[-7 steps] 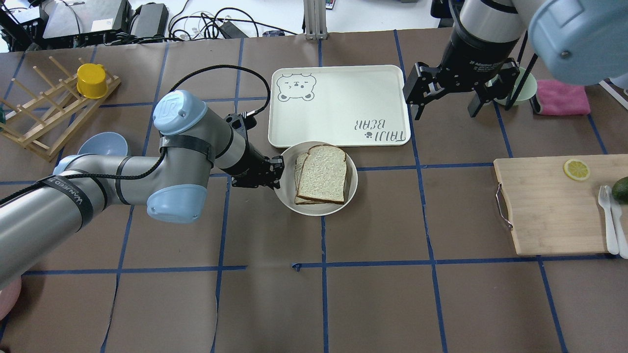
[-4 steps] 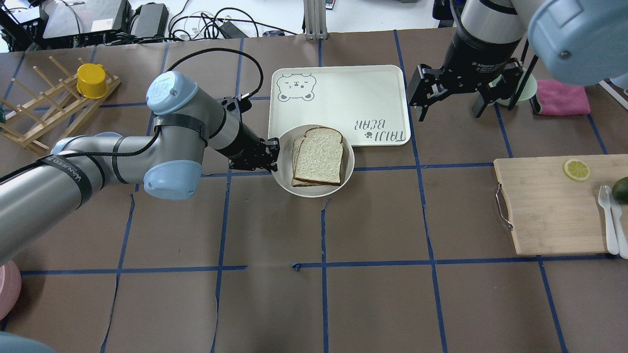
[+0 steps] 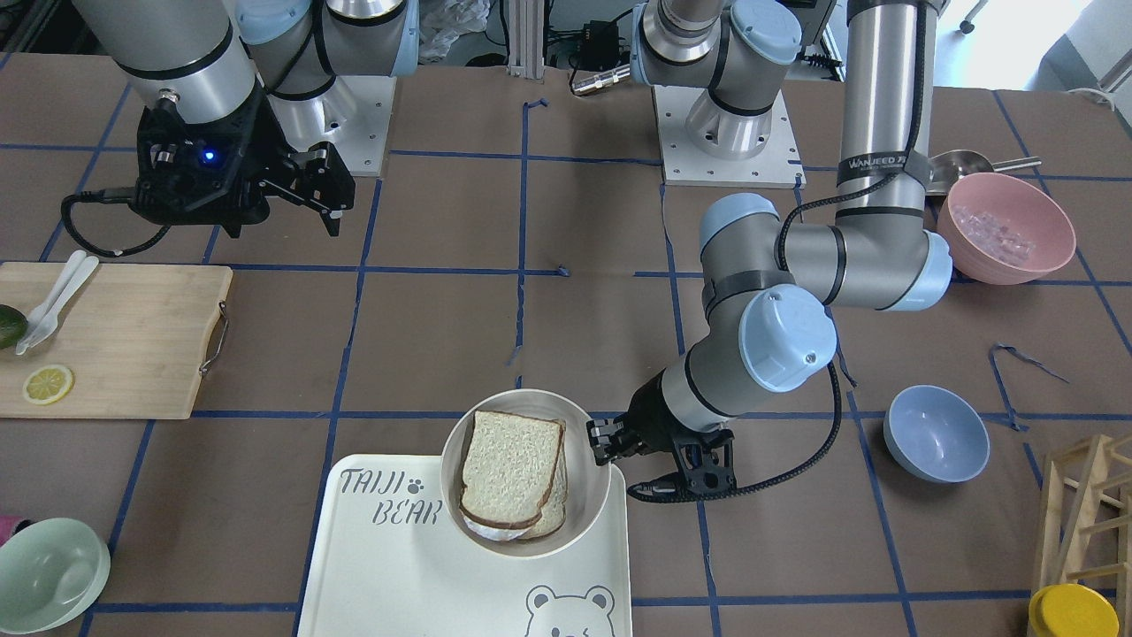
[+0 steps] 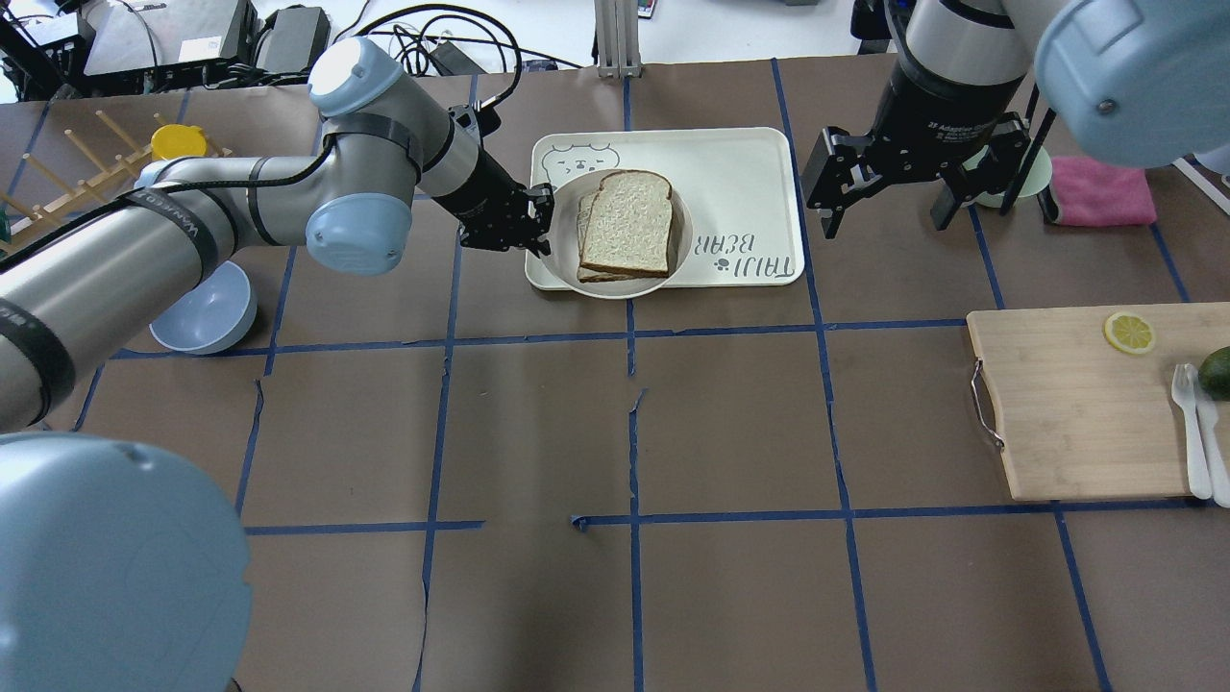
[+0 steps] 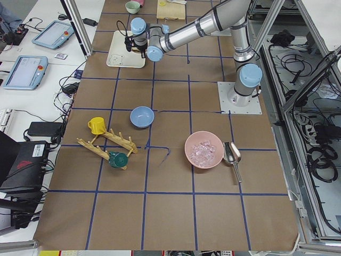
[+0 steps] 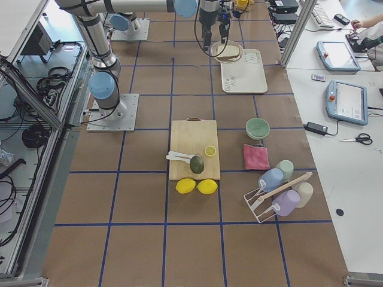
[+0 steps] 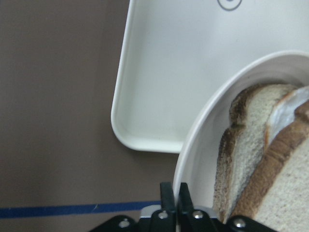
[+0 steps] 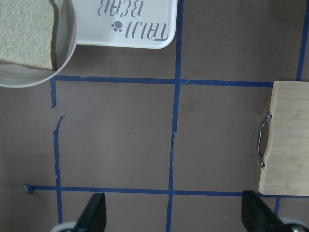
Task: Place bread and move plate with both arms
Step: 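Slide the plate with the left gripper onto the bear-printed tray, then open the left gripper and lift it away from the plate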
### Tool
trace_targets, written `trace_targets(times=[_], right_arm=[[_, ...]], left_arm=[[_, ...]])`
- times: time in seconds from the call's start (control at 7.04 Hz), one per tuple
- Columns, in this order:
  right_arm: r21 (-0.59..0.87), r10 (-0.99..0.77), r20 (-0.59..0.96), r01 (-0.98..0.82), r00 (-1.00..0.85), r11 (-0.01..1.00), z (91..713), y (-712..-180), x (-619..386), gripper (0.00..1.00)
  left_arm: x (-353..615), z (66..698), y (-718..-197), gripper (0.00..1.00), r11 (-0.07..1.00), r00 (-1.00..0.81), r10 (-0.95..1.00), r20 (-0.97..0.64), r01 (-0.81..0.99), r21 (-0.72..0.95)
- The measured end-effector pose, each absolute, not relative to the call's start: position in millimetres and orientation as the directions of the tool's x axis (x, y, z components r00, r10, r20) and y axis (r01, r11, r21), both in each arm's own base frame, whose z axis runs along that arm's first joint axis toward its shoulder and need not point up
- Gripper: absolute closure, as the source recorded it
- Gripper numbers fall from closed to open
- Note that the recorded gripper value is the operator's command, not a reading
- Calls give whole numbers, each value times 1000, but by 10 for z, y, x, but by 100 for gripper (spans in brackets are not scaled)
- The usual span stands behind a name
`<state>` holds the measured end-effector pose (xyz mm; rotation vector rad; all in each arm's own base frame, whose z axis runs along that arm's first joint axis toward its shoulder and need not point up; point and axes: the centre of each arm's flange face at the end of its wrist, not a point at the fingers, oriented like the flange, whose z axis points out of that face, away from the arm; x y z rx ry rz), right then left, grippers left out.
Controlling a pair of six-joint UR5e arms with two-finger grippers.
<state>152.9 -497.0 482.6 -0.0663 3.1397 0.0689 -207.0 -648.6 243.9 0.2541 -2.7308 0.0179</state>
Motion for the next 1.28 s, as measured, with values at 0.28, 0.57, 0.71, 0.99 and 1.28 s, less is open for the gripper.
trace_targets(times=[0.28,0.57,0.71,0.99,1.28], right_arm=[[44,-41,-1,-41,-999,998,4826,-4971,1528,0],[44,-39,0,-39,-999,998,4826,-4972,1523,0],[44,-38,0,-38,-999,998,4826,-4973,1521,0],[44,-38,0,-38,-999,998,4826,-4973,1520,0],[41,-39,-1,-39,-999,998,4829,-4975,1524,0]], left_arm=[[-2123,2267,-6967,100,982,-900,-177,398,-189,8],[-2213,2037,-7128,100,983,-902,-173,397,-182,15],[-2290,1989,-7125,100,985,-903,-166,395,-173,18],[-2374,1947,-7099,100,986,-905,-163,394,-167,24],[-2385,1937,-7091,0,987,-906,-156,393,-161,22]])
